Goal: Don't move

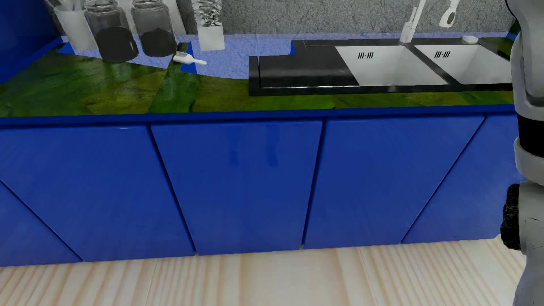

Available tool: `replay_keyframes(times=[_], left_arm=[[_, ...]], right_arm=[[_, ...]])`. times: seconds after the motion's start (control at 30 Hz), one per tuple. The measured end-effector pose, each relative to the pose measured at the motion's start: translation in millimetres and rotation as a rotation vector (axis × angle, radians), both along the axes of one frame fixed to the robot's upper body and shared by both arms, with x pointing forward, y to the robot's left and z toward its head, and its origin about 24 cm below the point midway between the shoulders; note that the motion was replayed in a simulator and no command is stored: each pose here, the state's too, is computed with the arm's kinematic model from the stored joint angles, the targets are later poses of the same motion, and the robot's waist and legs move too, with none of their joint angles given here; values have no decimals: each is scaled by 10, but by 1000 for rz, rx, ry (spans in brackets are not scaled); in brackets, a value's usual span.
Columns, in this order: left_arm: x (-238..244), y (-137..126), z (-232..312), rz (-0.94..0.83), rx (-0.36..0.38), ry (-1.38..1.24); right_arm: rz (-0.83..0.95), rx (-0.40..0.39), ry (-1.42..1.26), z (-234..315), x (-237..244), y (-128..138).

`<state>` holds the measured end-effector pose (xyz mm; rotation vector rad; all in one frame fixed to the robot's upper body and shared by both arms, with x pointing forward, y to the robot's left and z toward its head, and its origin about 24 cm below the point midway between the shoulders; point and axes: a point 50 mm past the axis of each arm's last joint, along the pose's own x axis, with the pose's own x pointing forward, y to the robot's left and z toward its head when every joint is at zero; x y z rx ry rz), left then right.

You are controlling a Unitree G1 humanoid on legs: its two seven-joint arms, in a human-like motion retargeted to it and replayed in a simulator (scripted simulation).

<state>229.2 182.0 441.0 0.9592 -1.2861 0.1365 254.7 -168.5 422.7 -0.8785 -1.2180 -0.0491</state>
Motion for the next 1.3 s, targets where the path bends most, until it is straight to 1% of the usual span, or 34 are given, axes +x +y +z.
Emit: replay_keyframes(times=[0.13, 0.17, 0.27, 0.37, 0.43, 0.57, 0.63, 0.7, 0.9, 1.03, 1.13, 1.23, 1.3], left_arm=[[99, 121, -395, -26, -68, 95], [118, 127, -494, -36, -79, 119], [165, 246, -764, -42, -161, 186], [202, 407, -1018, -25, -258, 250], [221, 505, -1201, -5, -314, 300], [244, 501, -1627, 1, -347, 440], [238, 447, -1838, -6, -339, 520], [199, 414, -2056, -10, -349, 596], [94, 292, -2594, -32, -379, 806], [85, 166, -2892, -56, -356, 947], [105, 65, -3205, -62, -306, 1096], [132, 69, -3474, -32, -308, 1206], [108, 24, -3629, -33, -306, 1270]], right_arm=[[33, 68, 108, -419, 105, -82], [40, 99, 136, -532, 125, -119], [36, 190, 218, -842, 175, -251], [52, 251, 310, -1165, 209, -269], [67, 277, 382, -1393, 227, -238], [77, 305, 512, -1811, 161, -200], [74, 316, 580, -2021, 97, -194], [90, 313, 653, -2216, 30, -132], [89, 355, 904, -2839, -93, -36], [30, 384, 1058, -3226, -110, -88], [-29, 398, 1155, -3479, -76, -160], [-99, 398, 1251, -3727, -86, -265], [-113, 403, 1290, -3828, -93, -268]])
